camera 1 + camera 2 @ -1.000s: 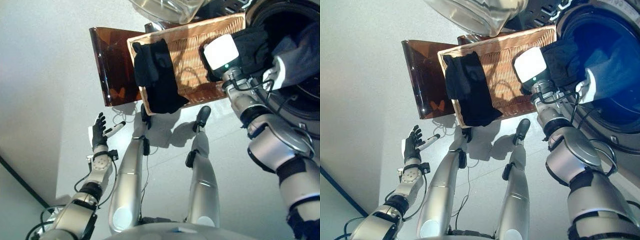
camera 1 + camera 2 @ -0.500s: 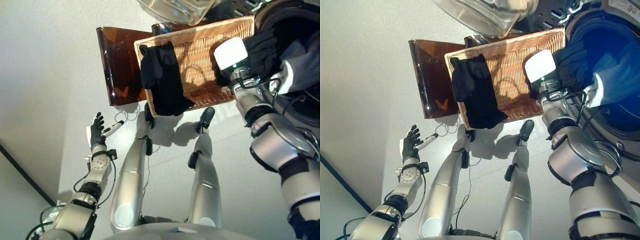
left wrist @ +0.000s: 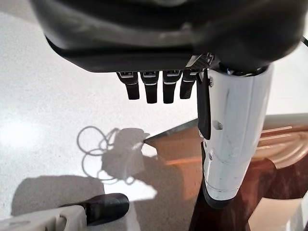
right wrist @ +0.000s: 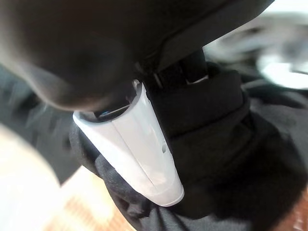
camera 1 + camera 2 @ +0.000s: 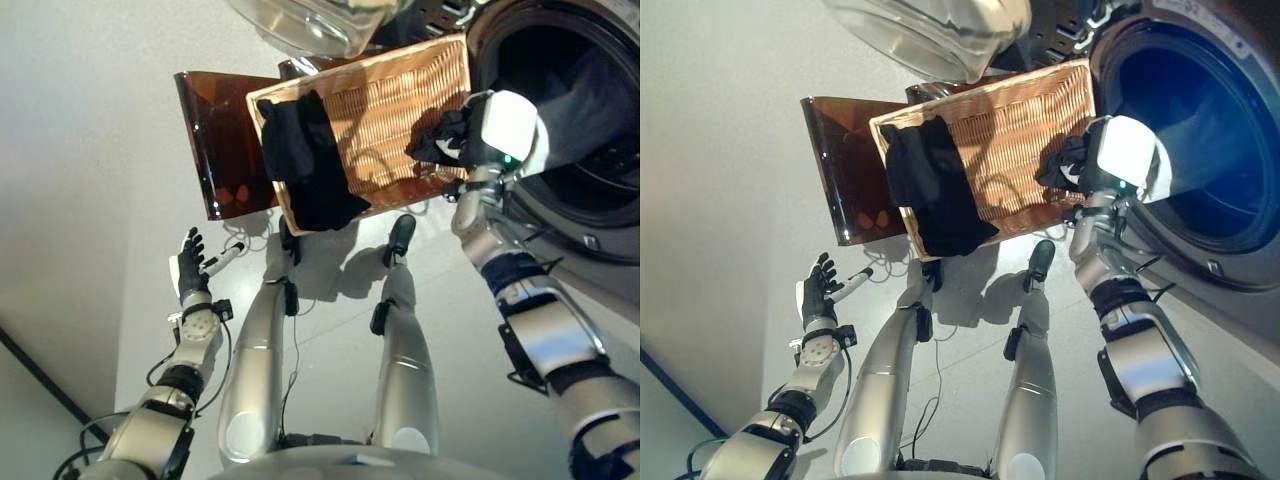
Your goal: Pick up the clothes and place them into the washing machine
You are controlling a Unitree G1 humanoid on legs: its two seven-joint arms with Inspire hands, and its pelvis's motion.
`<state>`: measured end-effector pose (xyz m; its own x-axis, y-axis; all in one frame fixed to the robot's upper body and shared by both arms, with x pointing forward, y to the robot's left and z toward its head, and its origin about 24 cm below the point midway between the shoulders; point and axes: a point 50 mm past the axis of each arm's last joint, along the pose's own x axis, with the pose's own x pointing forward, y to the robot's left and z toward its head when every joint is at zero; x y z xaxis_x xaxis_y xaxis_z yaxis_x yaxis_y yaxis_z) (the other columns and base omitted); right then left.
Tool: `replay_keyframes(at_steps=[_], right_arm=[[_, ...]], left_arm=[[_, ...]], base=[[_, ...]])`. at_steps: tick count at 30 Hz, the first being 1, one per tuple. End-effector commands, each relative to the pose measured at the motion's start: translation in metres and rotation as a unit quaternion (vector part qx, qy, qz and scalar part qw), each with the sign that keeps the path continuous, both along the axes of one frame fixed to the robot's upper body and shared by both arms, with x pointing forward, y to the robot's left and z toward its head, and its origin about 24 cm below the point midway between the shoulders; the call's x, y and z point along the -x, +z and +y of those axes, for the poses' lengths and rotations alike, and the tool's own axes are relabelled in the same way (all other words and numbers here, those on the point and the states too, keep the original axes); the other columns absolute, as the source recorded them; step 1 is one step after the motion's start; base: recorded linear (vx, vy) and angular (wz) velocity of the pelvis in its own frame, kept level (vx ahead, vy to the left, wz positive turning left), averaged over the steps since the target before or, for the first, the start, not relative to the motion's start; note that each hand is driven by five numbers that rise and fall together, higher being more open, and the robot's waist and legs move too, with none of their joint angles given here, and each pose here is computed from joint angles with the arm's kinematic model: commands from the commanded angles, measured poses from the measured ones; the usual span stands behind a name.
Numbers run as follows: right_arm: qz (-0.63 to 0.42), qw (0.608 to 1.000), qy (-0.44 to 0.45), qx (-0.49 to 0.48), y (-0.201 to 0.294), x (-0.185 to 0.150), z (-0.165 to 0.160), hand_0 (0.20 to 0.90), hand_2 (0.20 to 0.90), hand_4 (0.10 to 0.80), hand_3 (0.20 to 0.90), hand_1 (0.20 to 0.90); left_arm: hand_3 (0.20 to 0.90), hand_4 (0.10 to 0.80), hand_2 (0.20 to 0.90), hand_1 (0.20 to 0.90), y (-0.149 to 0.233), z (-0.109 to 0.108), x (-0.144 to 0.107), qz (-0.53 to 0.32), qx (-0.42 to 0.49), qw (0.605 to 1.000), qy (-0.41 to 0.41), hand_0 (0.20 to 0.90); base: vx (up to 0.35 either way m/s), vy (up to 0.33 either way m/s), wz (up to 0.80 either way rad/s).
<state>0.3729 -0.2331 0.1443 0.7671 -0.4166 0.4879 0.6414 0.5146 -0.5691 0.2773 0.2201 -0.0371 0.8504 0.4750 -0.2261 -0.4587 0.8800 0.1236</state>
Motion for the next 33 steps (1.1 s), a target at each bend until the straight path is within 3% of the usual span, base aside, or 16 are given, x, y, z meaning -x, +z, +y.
replay_keyframes(at_steps=[1,2,4,5,6,8,9,10,11,12,16,17,18,21,33], right_arm=[[-0.089,0.986,0.031,-0.134,0.004,0.009,-0.002,0.2,0.2,0.3,0.2,0.2],[-0.128,0.954,0.046,-0.267,-0.001,0.013,-0.003,0.2,0.2,0.3,0.2,0.2],[-0.128,0.943,0.052,-0.304,-0.006,0.014,-0.005,0.2,0.2,0.3,0.2,0.2],[-0.169,0.886,0.053,-0.428,-0.008,0.014,-0.013,0.2,0.2,0.3,0.2,0.2],[-0.169,0.886,0.053,-0.429,-0.008,0.014,-0.014,0.2,0.2,0.3,0.2,0.2],[-0.233,0.793,0.055,-0.56,-0.008,0.013,-0.023,0.2,0.2,0.3,0.2,0.2],[-0.233,0.793,0.056,-0.56,-0.008,0.013,-0.024,0.2,0.2,0.3,0.2,0.2],[-0.264,0.749,0.071,-0.604,-0.001,0.011,-0.027,0.2,0.2,0.3,0.2,0.2],[-0.264,0.748,0.071,-0.604,-0.001,0.011,-0.027,0.2,0.2,0.3,0.2,0.2],[-0.297,0.709,0.092,-0.633,0.011,0.009,-0.027,0.2,0.2,0.3,0.2,0.2],[-0.344,0.661,0.107,-0.659,0.031,0.006,-0.032,0.2,0.2,0.3,0.2,0.2],[-0.376,0.631,0.102,-0.671,0.047,0.003,-0.04,0.2,0.2,0.3,0.2,0.2],[-0.376,0.631,0.102,-0.671,0.047,0.003,-0.04,0.2,0.2,0.3,0.2,0.2],[-0.441,0.574,0.084,-0.685,0.088,0.002,-0.062,0.2,0.2,0.3,0.2,0.2],[-0.533,0.515,0.098,-0.665,0.194,0.026,-0.108,0.2,0.2,0.3,0.2,0.2]], left_arm=[[0.9,0.8,0.9,0.9,-0.03,0.018,0.041,0.062,-0.017,0.997,0.053,0.9],[0.9,0.8,0.9,0.9,-0.034,0.019,0.046,0.072,-0.017,0.996,0.054,0.9],[0.9,0.8,0.9,0.9,-0.035,0.019,0.049,0.077,-0.018,0.996,0.05,0.9],[0.9,0.8,0.9,0.9,-0.038,0.019,0.053,0.087,-0.017,0.995,0.046,0.9],[0.9,0.8,0.9,0.9,-0.038,0.019,0.053,0.086,-0.017,0.995,0.046,0.9],[0.9,0.8,0.9,0.9,-0.039,0.019,0.054,0.089,-0.011,0.995,0.04,0.9],[0.9,0.8,0.9,0.9,-0.039,0.019,0.054,0.089,-0.011,0.995,0.04,0.9],[0.9,0.8,0.9,0.9,-0.04,0.017,0.055,0.094,-0.005,0.995,0.032,0.9],[0.9,0.8,0.9,0.9,-0.04,0.017,0.055,0.094,-0.005,0.995,0.032,0.9],[0.9,0.8,0.9,0.9,-0.044,0.016,0.058,0.105,-0.002,0.994,0.027,0.9],[0.9,0.8,0.9,0.9,-0.048,0.014,0.061,0.114,0.006,0.993,0.022,0.9],[0.9,0.8,0.9,0.9,-0.049,0.013,0.062,0.118,0.008,0.993,0.016,0.9],[0.9,0.8,0.9,0.9,-0.049,0.013,0.062,0.118,0.008,0.993,0.016,0.9],[0.9,0.8,0.9,0.9,-0.051,0.014,0.064,0.125,0.008,0.992,0.007,0.9],[0.9,0.8,0.9,0.9,-0.059,0.018,0.071,0.155,-0.003,0.988,-0.018,0.9]], base=[[0.044,0.008,-0.08],[0.055,0.001,-0.11],[0.035,-0.013,-0.12],[0.023,-0.014,-0.09],[0.043,-0.014,-0.05],[0.033,0.003,0.0],[0.035,0.017,0.01],[0.0,0.0,0.0],[0.044,0.013,0.01],[0.032,-0.004,0.01],[0.027,-0.008,-0.06],[0.017,-0.002,-0.05],[0.035,-0.005,-0.07],[0.021,-0.008,-0.05],[0.015,-0.011,0.0]])
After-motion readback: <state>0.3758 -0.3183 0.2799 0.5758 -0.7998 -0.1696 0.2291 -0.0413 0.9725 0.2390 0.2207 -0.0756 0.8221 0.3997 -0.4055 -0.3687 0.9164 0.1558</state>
